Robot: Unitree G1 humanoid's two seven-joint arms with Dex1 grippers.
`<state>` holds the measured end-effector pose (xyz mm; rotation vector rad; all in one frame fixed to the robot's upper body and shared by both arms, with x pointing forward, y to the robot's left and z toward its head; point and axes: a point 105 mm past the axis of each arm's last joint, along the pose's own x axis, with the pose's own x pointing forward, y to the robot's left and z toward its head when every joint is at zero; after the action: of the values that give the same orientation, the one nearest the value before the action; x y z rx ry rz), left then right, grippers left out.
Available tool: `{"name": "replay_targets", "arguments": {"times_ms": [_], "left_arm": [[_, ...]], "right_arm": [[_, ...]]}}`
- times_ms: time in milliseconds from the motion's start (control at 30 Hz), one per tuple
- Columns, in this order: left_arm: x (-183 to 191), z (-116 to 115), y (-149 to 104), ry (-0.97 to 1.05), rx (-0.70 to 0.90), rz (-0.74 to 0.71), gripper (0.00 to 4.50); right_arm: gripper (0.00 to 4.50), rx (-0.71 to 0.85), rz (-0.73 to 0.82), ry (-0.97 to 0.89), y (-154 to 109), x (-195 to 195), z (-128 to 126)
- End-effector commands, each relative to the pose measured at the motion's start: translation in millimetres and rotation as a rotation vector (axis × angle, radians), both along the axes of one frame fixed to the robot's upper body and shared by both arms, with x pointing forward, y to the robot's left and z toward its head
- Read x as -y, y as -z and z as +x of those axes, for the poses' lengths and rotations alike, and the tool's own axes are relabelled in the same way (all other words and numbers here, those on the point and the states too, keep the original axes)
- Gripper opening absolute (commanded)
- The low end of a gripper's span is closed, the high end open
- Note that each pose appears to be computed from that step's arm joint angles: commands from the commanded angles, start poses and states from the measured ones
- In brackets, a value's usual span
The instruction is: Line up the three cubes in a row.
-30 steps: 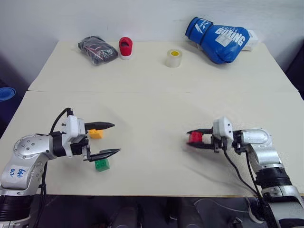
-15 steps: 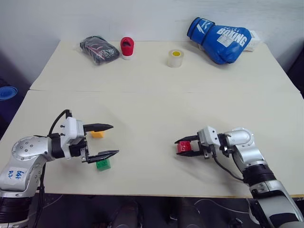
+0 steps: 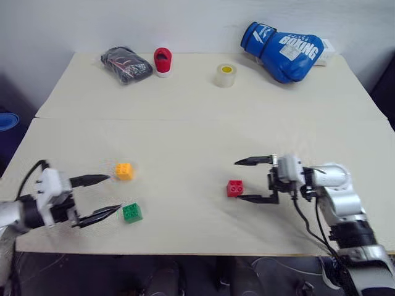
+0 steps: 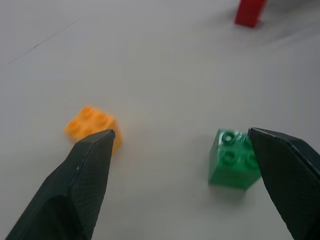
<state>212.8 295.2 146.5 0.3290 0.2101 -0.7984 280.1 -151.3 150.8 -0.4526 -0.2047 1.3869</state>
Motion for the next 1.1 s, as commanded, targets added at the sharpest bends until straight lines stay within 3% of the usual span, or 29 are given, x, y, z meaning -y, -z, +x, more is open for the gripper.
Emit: {"name": "replay_targets", "arguments": {"times_ms": [33, 200, 467, 567, 833, 933, 1100], "left_arm": [[-42.2, -23.0, 8.0, -0.144, -0.031, 0.033, 4.5], [-63.7, -43.4, 30.1, -0.234, -0.137, -0.012, 4.5], [17.5, -22.6, 24.6, 0.036, -0.082, -0.065, 4.5], [53.4, -10.3, 33.1, 0.154, -0.075, -0.057, 4.5], [77.2, 13.8, 55.3, 0.207, -0.081, -0.052, 4.5], [75.8, 17.1, 61.0, 0.216, -0.09, -0.029, 3.87], [72.5, 19.5, 59.9, 0.229, -0.09, -0.023, 2.22]], "right_arm": [[4.46, 0.055, 0.13, -0.058, -16.0, 12.6, -27.5], [4.46, -0.03, 0.107, -0.091, 2.1, 25.7, -49.3], [4.46, -0.017, 0.119, -0.031, -2.6, 33.1, -50.4], [4.46, -0.009, 0.115, -0.028, -1.8, 32.2, -50.2], [4.46, -0.015, 0.1, 0.001, 2.8, 31.8, -57.4], [4.5, -0.005, 0.101, 0.029, 0.6, 34.5, -58.7], [4.5, 0.006, 0.095, 0.068, 0.5, 39.9, -62.3]]}}
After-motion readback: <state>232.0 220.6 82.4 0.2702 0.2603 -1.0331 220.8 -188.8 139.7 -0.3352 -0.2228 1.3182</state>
